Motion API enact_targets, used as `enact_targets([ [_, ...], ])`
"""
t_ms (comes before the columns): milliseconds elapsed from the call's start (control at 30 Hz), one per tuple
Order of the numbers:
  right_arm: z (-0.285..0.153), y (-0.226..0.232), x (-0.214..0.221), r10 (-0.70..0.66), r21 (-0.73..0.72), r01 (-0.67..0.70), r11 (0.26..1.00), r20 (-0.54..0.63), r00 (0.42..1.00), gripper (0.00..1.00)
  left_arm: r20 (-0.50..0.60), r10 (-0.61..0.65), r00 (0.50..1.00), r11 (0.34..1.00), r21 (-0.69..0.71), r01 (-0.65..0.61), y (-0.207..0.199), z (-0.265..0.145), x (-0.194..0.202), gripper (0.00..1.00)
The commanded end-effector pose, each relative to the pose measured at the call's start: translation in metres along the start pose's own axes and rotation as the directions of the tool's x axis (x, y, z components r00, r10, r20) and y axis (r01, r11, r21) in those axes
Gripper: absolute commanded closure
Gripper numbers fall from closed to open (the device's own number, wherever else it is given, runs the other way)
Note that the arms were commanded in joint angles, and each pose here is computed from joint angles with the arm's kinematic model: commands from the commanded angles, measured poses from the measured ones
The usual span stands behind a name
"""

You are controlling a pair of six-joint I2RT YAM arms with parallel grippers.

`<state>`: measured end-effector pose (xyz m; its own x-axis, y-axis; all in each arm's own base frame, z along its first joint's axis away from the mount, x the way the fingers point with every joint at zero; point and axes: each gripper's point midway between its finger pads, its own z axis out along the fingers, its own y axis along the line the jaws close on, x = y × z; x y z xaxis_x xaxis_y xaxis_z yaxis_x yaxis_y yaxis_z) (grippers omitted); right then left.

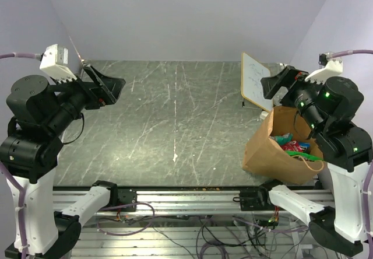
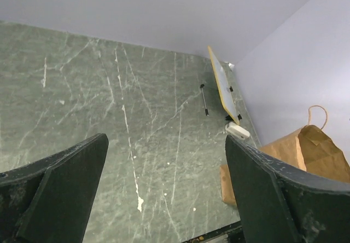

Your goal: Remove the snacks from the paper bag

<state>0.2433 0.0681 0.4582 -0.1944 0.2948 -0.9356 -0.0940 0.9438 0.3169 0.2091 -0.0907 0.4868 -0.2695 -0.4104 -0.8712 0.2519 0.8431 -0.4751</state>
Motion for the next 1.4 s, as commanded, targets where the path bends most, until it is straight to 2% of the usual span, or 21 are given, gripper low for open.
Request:
enact_targets([
  [0,-0.019,-0.011,0.007,0.019,0.038,-0.018,0.999,-0.027,0.999,0.00,0.003,-0.062,0.998,0.996,-0.062,0.062,0.012,0.001,0.007,0.01],
  [300,-0.033,-0.031,0.039,0.028,0.122,-0.010,0.993,-0.149,0.988,0.00,-0.023,-0.150,0.988,0.980,-0.133,0.146,0.028,0.010,0.026,0.02],
  [667,-0.010,-0.053,0.091,0.027,0.238,0.065,0.969,-0.367,0.930,0.00,-0.120,-0.204,0.972,0.970,-0.156,0.184,0.033,0.023,0.051,0.06],
  [867,0.014,-0.062,0.125,0.088,0.320,0.080,0.944,-0.478,0.874,0.00,-0.206,-0.282,0.937,0.958,-0.117,0.262,0.026,0.033,0.077,0.03],
  [967,0.015,-0.071,0.138,0.145,0.392,0.074,0.917,-0.500,0.854,0.00,-0.255,-0.320,0.913,0.947,-0.111,0.301,0.024,0.038,0.092,0.03],
  [1100,0.015,-0.074,0.154,0.177,0.413,0.065,0.908,-0.521,0.835,0.00,-0.305,-0.349,0.886,0.937,-0.123,0.327,0.025,0.044,0.107,0.04],
  [1300,0.010,-0.073,0.179,0.208,0.400,0.047,0.915,-0.569,0.796,0.11,-0.363,-0.371,0.855,0.927,-0.095,0.362,0.018,0.055,0.115,0.06],
  [1367,0.010,-0.067,0.179,0.203,0.372,0.033,0.928,-0.577,0.791,0.17,-0.375,-0.371,0.850,0.927,-0.091,0.365,0.017,0.059,0.116,0.06],
])
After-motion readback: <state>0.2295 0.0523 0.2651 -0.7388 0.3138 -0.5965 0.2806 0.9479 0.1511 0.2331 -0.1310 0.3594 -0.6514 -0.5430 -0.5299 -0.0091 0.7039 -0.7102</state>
